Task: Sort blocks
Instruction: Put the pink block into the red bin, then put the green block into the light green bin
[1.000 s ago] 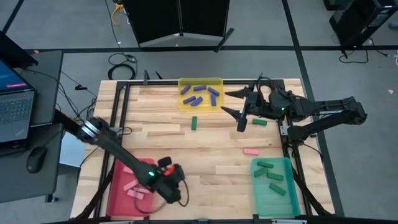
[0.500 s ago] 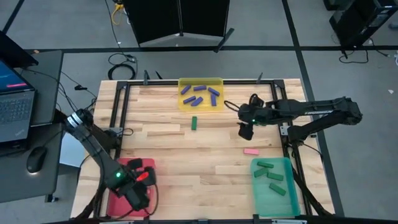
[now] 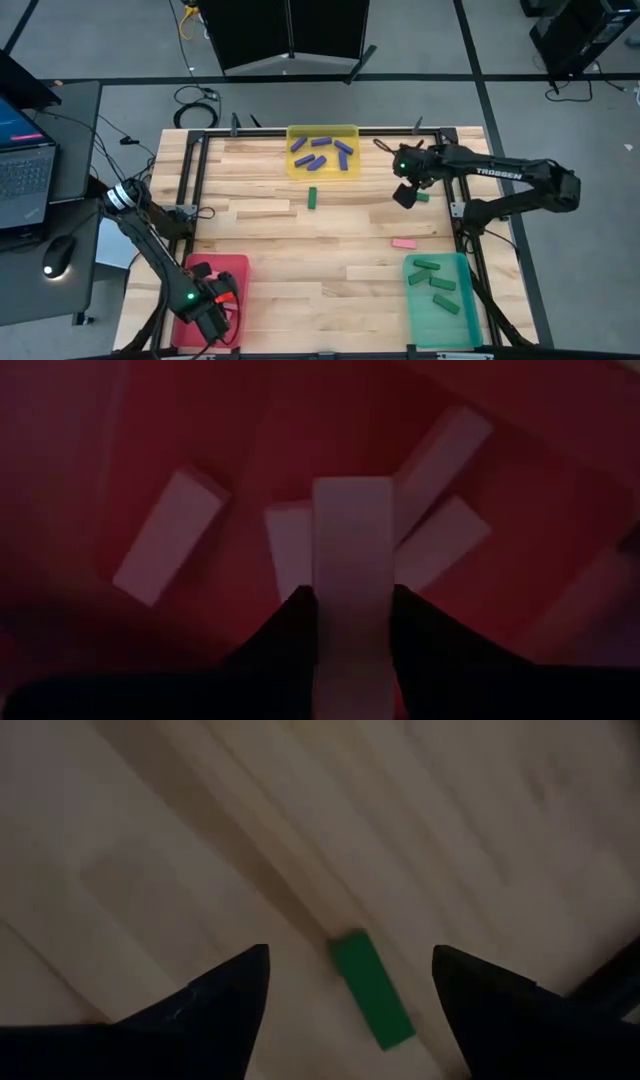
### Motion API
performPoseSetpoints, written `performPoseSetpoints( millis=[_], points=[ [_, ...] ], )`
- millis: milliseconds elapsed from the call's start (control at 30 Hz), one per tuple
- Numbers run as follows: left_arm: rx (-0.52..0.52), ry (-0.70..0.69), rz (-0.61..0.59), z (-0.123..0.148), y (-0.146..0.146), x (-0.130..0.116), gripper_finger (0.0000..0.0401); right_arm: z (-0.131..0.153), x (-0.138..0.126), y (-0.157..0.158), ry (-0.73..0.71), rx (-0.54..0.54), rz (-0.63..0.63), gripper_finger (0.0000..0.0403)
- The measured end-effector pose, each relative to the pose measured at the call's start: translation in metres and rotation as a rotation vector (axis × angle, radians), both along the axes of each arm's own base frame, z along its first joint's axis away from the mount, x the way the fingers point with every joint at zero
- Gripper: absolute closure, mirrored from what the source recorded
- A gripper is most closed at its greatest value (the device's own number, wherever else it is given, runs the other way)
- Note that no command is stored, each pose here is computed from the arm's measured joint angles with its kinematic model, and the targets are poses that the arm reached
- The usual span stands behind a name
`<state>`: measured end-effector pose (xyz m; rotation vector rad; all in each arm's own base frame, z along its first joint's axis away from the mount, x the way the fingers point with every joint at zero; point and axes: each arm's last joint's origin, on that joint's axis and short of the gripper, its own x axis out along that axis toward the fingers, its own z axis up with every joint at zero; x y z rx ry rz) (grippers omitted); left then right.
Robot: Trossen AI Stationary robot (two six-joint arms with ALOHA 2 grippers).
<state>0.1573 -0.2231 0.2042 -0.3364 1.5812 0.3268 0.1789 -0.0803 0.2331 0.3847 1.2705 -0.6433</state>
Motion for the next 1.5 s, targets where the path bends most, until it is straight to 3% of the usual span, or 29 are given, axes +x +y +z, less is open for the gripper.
performPoseSetpoints(
  millis=[67, 267, 433, 567, 700, 1067, 1200, 1433, 1500],
  points=[
    [-0.001, -0.004, -0.002, -0.001, 0.0, 0.0, 0.0275, -0.01, -0.006, -0.005, 0.021, 0.043, -0.014, 0.011],
    [0.033, -0.064, -0.067, 0.014, -0.001, 0.004, 0.0113, -0.04, -0.02, -0.007, 0.065, 0.102, -0.029, 0.01],
    [0.165, -0.328, -0.155, 0.052, -0.004, 0.019, 0.0054, -0.047, -0.021, -0.007, 0.073, 0.111, -0.068, 0.0095],
    [0.377, -0.565, -0.111, 0.086, 0.007, 0.034, 0.0051, -0.057, -0.016, -0.011, 0.116, 0.125, -0.11, 0.0094],
    [0.526, -0.708, 0.027, 0.103, 0.029, 0.057, 0.0067, -0.075, -0.009, -0.017, 0.223, 0.103, -0.128, 0.0093],
    [0.665, -0.703, 0.091, 0.106, 0.067, 0.089, 0.0116, -0.105, -0.001, -0.029, 0.332, 0.181, -0.114, 0.0105],
    [0.657, -0.718, 0.155, 0.107, 0.076, 0.099, 0.0127, -0.104, -0.001, -0.029, 0.317, 0.186, -0.12, 0.0152],
    [0.628, -0.748, 0.168, 0.109, 0.093, 0.123, 0.0137, -0.103, -0.001, -0.027, 0.281, 0.217, -0.122, 0.0287],
    [0.627, -0.756, 0.159, 0.11, 0.098, 0.129, 0.0137, -0.103, -0.001, -0.027, 0.281, 0.216, -0.126, 0.029]
  ],
)
